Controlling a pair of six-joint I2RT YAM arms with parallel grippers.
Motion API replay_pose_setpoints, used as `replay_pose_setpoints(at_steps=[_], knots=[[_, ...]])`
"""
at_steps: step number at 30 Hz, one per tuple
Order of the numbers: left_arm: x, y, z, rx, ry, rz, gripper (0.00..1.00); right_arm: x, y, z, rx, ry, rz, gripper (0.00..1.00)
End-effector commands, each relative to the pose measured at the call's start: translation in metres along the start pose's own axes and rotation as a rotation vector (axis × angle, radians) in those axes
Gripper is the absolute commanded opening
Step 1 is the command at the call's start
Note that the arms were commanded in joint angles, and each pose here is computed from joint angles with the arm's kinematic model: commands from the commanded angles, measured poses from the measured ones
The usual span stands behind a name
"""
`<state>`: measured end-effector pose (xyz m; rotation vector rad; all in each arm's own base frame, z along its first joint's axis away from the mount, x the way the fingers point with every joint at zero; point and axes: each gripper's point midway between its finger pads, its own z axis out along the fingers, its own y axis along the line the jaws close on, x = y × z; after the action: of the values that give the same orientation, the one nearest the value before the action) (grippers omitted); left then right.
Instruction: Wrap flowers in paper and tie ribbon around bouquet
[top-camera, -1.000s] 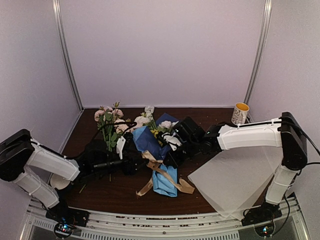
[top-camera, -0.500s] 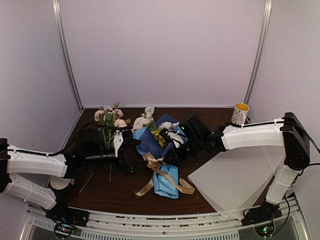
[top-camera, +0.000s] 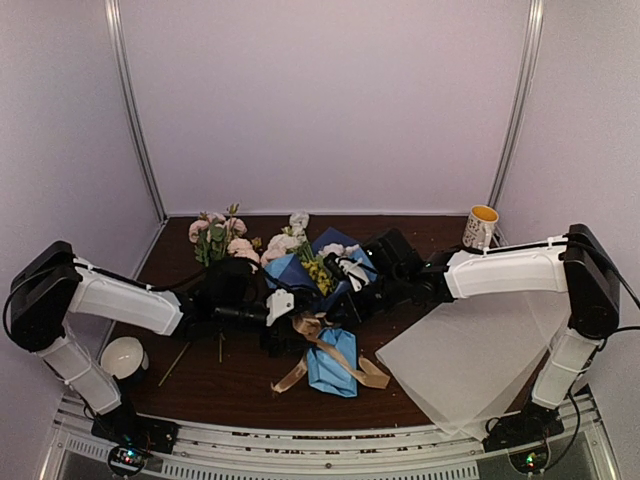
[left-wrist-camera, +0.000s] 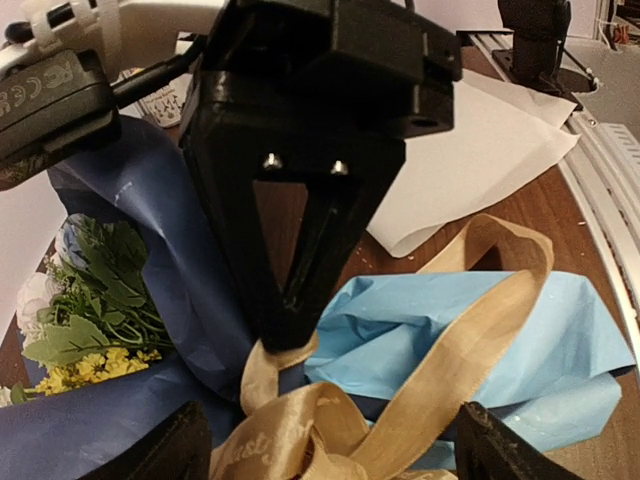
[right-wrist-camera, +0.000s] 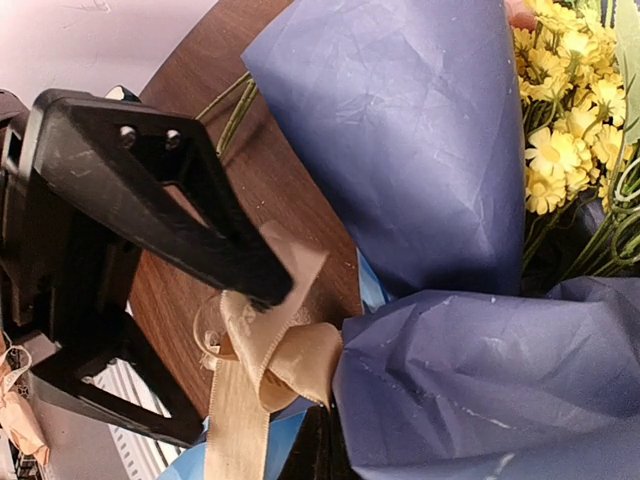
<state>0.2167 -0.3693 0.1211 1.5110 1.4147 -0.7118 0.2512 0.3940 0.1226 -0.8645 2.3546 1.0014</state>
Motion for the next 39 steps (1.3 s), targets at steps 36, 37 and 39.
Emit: replay_pose_setpoints(at_steps=[36, 37, 39], knots=[[0.004, 0.055, 0.024, -0.259, 0.015, -0.108, 0.34, -0.001, 0.028, -0.006, -0.147, 0.056, 0.009, 0.19], [0.004, 0.056, 0.024, -0.264, 0.018, -0.111, 0.34, -0.003, 0.026, -0.007, -0.139, 0.050, 0.009, 0.22], [0.005, 0.057, 0.022, -0.272, 0.023, -0.116, 0.34, -0.009, 0.022, -0.012, -0.126, 0.031, 0.011, 0.25]])
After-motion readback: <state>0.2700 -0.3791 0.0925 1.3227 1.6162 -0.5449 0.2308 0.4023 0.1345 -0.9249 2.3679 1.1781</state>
